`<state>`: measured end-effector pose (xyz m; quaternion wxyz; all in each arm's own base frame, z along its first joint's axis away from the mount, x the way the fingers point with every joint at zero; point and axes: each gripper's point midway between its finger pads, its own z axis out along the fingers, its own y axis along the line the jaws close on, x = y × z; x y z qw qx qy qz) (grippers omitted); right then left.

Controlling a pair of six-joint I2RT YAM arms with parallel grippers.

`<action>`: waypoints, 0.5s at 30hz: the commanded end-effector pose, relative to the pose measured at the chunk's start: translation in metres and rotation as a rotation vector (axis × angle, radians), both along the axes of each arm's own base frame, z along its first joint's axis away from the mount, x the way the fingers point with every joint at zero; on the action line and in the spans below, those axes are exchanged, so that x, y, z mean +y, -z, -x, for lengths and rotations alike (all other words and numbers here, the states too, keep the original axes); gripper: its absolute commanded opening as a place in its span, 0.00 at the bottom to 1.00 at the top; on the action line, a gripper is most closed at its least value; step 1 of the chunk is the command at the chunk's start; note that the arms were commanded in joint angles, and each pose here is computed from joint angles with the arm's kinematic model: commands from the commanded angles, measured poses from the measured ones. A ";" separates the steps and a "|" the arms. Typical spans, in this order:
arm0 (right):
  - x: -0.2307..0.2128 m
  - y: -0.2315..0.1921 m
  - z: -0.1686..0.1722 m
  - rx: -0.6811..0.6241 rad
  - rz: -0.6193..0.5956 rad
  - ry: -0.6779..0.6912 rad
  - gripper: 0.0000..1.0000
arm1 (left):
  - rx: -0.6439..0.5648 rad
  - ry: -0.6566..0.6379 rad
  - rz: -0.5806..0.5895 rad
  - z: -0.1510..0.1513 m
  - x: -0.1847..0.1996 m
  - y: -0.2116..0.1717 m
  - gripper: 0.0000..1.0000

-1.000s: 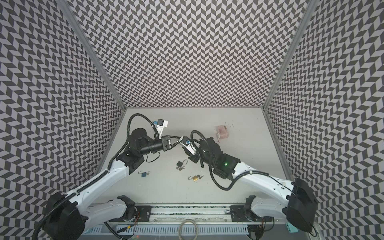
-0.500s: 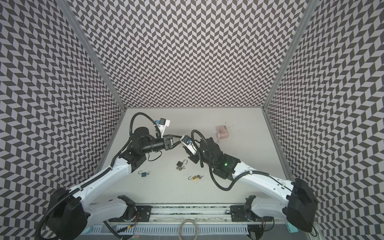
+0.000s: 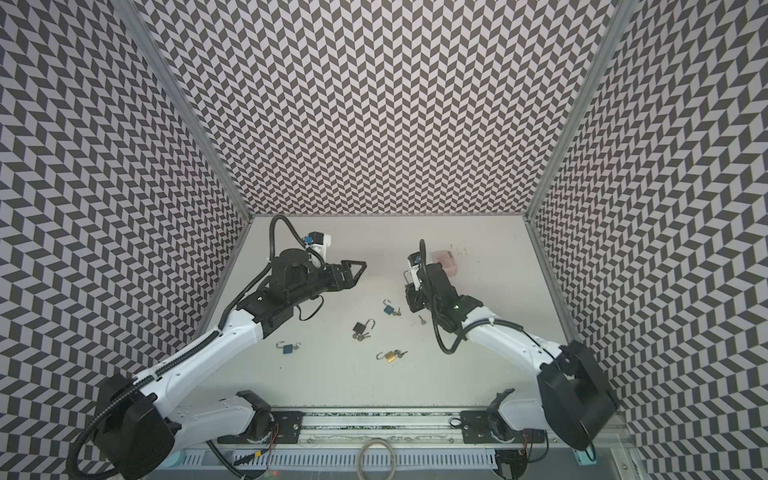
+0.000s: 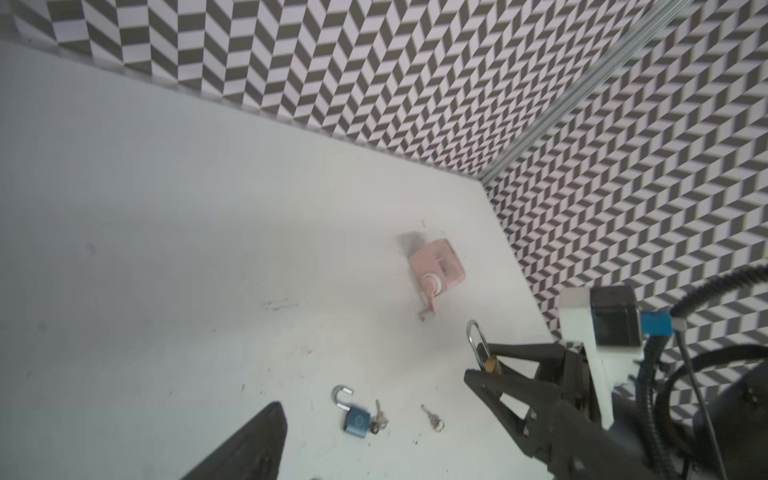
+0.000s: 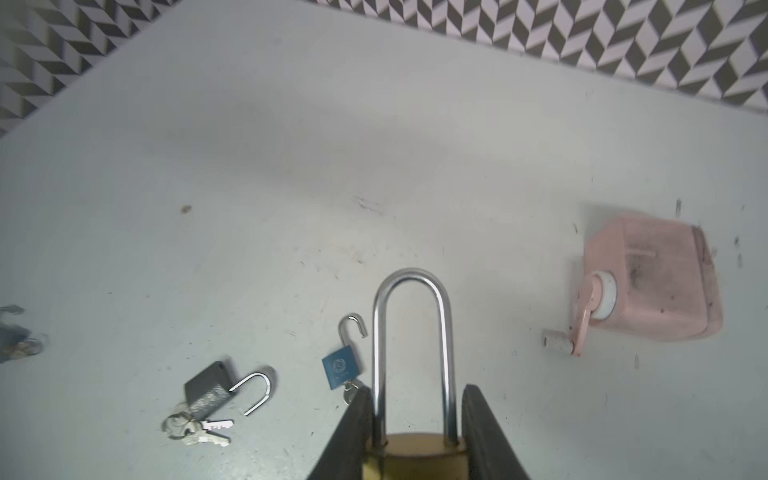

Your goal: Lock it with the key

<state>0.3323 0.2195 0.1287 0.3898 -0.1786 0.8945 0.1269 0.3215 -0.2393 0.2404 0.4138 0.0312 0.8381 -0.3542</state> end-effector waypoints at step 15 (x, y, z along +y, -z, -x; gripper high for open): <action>0.011 0.090 -0.049 0.251 0.256 -0.041 0.03 | 0.102 -0.069 -0.052 0.014 0.016 0.048 0.99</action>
